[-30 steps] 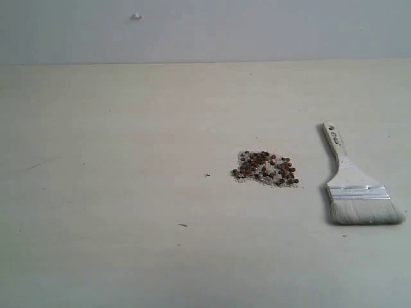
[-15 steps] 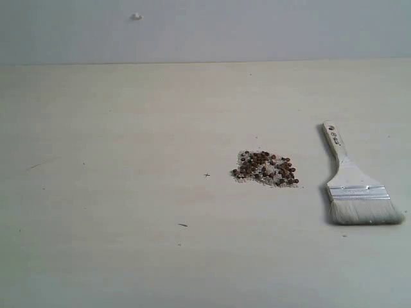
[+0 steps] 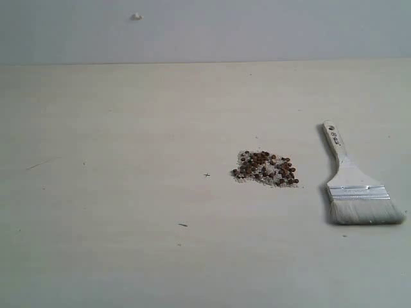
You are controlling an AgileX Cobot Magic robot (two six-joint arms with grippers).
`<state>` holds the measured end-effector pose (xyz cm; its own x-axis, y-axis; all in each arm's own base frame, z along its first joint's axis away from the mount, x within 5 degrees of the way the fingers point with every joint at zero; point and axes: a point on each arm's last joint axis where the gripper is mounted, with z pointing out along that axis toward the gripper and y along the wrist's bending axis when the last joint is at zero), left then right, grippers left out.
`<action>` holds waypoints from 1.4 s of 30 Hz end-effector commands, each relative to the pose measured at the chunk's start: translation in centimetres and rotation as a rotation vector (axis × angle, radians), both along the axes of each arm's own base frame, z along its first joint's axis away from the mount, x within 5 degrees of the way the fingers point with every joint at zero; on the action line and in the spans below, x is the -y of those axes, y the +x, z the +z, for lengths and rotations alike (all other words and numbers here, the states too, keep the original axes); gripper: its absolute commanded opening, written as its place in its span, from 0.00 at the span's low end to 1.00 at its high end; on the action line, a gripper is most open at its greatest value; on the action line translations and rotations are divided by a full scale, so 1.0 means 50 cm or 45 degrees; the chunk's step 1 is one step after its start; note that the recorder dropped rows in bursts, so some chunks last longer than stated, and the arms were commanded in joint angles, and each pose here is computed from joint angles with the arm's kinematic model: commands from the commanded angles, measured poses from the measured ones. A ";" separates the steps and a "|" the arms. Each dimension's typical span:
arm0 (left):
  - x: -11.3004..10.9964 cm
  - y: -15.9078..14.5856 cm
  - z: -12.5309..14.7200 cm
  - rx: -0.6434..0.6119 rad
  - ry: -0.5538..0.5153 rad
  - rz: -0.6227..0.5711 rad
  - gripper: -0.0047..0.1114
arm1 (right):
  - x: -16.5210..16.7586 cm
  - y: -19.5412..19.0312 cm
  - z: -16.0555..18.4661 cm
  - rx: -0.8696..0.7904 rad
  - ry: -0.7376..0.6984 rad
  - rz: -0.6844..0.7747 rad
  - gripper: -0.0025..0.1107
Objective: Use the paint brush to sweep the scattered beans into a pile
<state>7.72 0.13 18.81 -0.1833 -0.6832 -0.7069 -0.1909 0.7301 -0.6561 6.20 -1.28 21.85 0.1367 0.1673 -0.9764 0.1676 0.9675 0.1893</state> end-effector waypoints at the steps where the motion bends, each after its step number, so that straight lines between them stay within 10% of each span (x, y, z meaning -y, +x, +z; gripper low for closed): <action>1: 0.000 -0.001 -0.001 0.006 0.003 -0.004 0.04 | -0.005 0.000 0.001 0.013 -0.039 0.030 0.02; 42: 0.000 -0.001 -0.001 0.006 0.003 -0.004 0.04 | -0.006 0.001 -0.002 0.001 -0.006 0.044 0.02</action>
<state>7.72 0.13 18.81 -0.1833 -0.6832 -0.7069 -0.1909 0.7301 -0.6561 6.25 -0.99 21.87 0.1326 0.1715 -0.9762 0.1351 0.9726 0.1893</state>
